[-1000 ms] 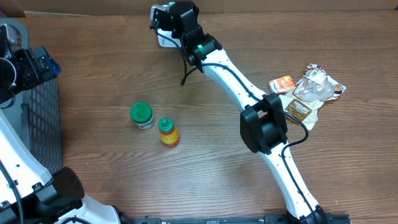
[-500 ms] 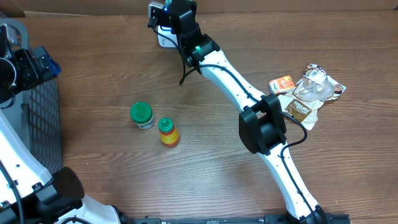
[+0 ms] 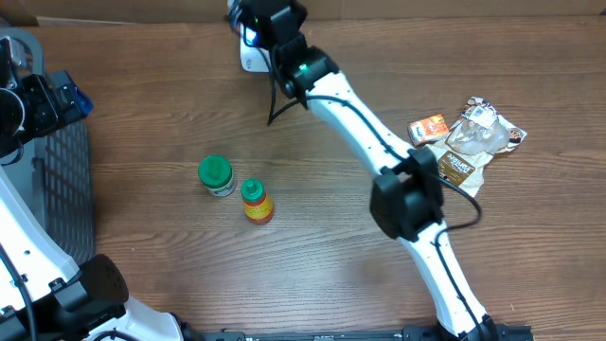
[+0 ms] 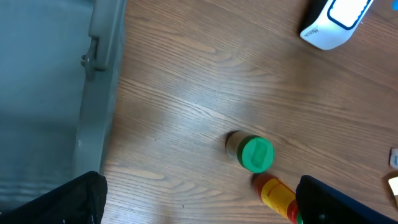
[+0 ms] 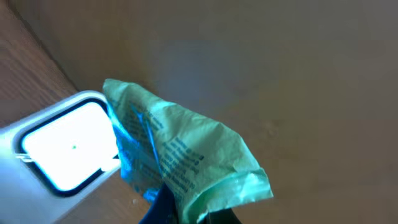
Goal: Scan the item barcode
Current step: 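Hold the wipes pack's barcode in front of the scanner with the right gripper, then carry the wipes pack right and release it onto the packet pile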
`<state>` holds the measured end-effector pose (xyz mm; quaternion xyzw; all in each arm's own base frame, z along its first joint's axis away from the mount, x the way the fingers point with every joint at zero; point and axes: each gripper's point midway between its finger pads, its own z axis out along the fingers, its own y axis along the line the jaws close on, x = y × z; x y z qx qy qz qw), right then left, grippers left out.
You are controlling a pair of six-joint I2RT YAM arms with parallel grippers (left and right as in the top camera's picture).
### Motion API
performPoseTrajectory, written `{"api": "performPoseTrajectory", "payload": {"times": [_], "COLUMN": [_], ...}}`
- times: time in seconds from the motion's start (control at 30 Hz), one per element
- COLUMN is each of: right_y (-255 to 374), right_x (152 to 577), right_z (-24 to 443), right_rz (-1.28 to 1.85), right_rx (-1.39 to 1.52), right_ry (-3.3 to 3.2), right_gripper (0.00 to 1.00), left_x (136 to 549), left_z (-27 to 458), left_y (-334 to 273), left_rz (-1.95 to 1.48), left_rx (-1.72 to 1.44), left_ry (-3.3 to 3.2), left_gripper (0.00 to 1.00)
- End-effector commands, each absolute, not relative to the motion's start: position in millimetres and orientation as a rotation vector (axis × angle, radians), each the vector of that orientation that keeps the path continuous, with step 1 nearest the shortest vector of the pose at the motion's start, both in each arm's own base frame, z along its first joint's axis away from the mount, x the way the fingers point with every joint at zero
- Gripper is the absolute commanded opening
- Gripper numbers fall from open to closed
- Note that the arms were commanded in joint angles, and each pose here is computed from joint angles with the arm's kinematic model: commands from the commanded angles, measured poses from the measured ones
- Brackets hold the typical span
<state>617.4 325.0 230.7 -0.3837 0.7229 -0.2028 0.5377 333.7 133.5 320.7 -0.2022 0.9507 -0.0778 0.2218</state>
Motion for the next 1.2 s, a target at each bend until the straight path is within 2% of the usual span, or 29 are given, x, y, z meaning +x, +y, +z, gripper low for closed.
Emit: {"api": "performPoseTrajectory", "payload": {"times": [0.0,0.2,0.37,0.7,0.97,1.17], "right_y": [284.2,256.5,188.6,35.2,-50.1,-84.2], "right_x": [566.0,477.4,427.8,404.3,394.5,383.5], "right_z": [383.6,406.2,398.6,301.8,204.1,150.6], "right_rz": [-0.093,0.179,0.228,0.070,-0.022,-0.054], "right_rx": [-0.379,-0.332,-0.059,0.585,0.944,1.084], "right_ry": [1.754,2.003,2.230,2.646,2.812,2.841], "right_gripper": [0.04,0.04,0.04,0.04,0.04,0.04], "left_x": [334.9,334.9,334.9,334.9,334.9,334.9], "left_z": [317.6,317.6,317.6,317.6,317.6,317.6], "left_y": [133.5,133.5,133.5,133.5,133.5,133.4], "left_rz": [-0.216,-0.216,-0.216,-0.216,-0.216,-0.216], "left_rx": [-0.535,-0.535,-0.535,-0.535,-0.535,-0.535], "left_ry": [2.640,2.640,2.640,2.640,2.640,2.639], "left_gripper": [0.99,1.00,1.00,1.00,0.99,1.00]}}
